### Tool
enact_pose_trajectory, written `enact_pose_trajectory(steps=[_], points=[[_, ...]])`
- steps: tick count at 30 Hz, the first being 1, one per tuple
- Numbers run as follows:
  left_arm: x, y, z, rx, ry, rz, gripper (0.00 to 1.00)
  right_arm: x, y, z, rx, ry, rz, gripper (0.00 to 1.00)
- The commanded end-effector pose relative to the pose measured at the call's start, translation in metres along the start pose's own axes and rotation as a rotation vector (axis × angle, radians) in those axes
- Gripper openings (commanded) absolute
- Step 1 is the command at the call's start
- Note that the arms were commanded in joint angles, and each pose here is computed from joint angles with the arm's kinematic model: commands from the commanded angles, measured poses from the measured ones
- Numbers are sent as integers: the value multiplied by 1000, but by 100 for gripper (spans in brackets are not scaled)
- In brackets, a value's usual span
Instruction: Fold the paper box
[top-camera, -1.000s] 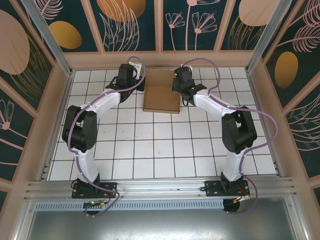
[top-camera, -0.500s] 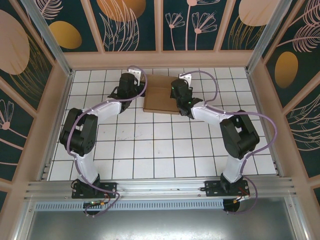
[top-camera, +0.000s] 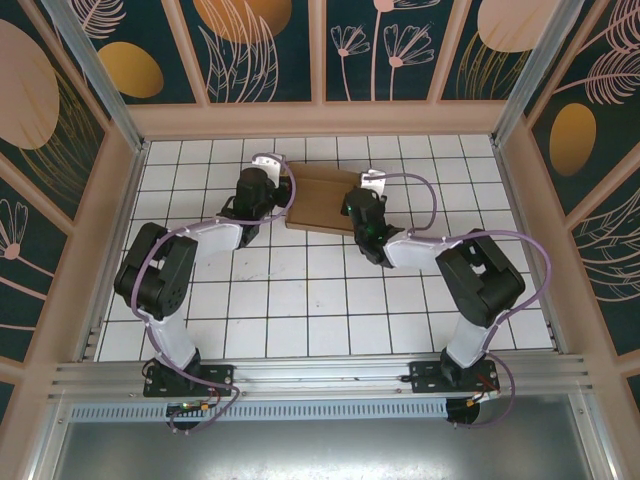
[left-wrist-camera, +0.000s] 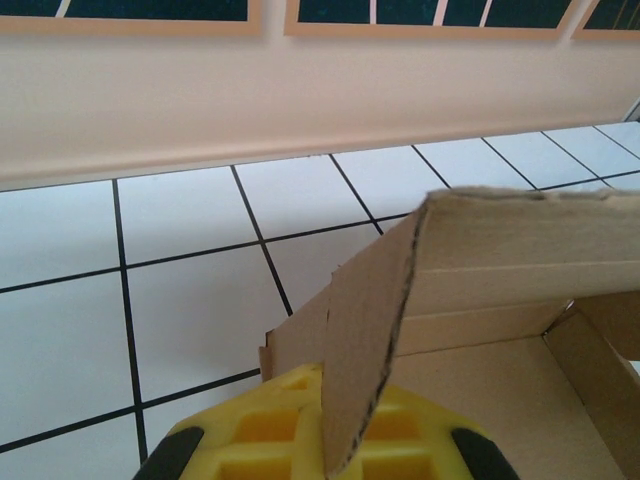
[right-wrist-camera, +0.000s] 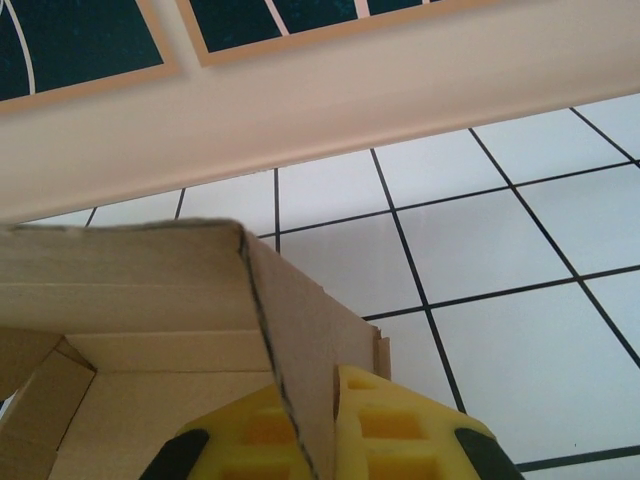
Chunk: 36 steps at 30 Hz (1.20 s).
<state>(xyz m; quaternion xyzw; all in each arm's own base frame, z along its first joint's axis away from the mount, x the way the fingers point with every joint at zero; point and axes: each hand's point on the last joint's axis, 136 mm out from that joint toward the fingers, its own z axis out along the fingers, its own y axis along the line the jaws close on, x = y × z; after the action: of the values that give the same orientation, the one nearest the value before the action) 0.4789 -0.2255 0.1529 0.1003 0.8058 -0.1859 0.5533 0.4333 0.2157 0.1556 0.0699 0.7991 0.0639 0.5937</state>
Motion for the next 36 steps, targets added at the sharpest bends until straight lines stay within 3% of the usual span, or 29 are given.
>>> enact_pose_trajectory(steps=[1,11,15,36], points=[[-24,-11,-9,27,-93,-41,0,-33,3,-13,-3,-127,103,0],[-1,-10,-7,12,-20,-217,0,-25,9,-15,-6,-112,98,0],[-6,-14,-1,19,-7,-264,0,-24,10,-15,-6,-109,96,0],[33,-4,-28,-14,-74,-152,0,7,13,-31,-34,-104,87,0]])
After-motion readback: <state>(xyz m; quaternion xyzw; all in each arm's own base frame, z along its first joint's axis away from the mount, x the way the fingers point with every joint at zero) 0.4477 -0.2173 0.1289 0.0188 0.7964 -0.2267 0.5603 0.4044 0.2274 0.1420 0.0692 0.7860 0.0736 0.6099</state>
